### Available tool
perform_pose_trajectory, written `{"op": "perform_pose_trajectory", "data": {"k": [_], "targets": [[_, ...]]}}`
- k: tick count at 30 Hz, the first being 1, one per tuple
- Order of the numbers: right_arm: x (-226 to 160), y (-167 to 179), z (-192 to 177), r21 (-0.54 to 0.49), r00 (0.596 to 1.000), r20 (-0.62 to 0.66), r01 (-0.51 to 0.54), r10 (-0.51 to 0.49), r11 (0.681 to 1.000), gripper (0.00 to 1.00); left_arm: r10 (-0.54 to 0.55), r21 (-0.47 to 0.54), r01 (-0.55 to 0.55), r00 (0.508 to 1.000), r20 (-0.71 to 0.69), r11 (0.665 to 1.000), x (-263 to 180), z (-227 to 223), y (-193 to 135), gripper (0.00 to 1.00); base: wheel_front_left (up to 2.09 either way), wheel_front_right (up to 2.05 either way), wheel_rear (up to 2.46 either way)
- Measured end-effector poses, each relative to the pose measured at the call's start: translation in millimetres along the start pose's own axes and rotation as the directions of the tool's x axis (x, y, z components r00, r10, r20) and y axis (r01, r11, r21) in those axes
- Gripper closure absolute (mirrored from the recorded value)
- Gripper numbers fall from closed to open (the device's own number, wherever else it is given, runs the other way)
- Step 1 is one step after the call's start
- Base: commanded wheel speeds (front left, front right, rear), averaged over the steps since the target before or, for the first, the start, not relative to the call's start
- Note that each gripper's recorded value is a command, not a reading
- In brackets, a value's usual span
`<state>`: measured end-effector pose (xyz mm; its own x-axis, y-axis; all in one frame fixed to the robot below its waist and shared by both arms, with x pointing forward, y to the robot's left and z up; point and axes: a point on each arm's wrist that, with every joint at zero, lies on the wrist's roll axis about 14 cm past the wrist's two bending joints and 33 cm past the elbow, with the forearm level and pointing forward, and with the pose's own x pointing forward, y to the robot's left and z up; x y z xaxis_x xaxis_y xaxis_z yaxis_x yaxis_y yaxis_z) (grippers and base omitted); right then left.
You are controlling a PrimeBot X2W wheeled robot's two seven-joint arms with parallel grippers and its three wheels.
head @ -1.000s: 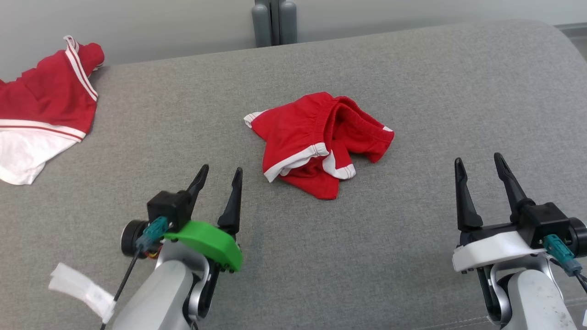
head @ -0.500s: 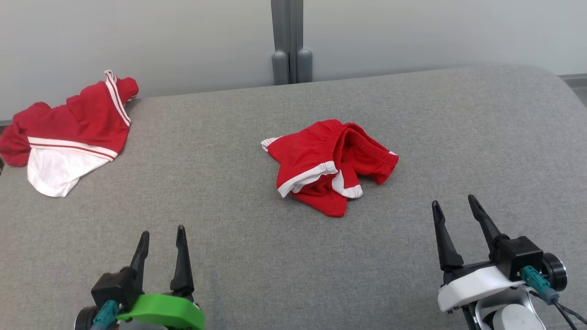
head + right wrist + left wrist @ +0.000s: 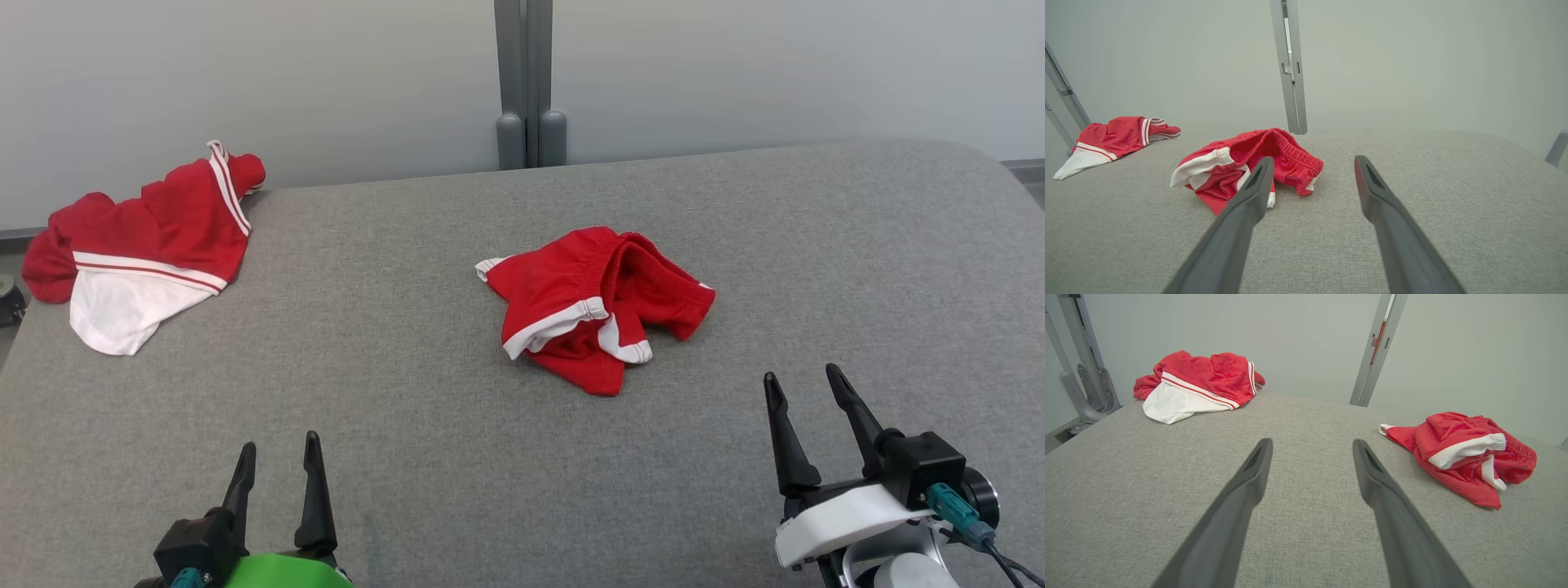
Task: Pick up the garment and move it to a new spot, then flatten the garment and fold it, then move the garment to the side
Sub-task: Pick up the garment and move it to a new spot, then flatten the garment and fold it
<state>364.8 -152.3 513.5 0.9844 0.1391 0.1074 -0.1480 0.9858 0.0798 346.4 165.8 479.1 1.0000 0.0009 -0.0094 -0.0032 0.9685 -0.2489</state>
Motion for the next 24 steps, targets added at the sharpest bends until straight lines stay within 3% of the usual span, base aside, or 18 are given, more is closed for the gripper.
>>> {"op": "perform_pose_trajectory", "data": {"k": [17, 24], "targets": [[2.4, 0.4, -5.5, 0.003, 1.0, -0.016, -0.002, 0.002, 1.0, 0.0, -0.007, 0.022, 0.007, 1.0, -0.004, 1.0, -1.2, -2.1, 1.3, 0.0, 0.0, 0.0, 0.0], [26.2, 28.2, -5.1, -0.037, 0.995, -0.016, -0.1, 0.1, 0.994, 0.0, -0.008, 0.024, 0.008, 1.0, -0.01, 1.0, -2.6, -4.2, 0.4, 0.0, 0.0, 0.0, 0.0]]}}
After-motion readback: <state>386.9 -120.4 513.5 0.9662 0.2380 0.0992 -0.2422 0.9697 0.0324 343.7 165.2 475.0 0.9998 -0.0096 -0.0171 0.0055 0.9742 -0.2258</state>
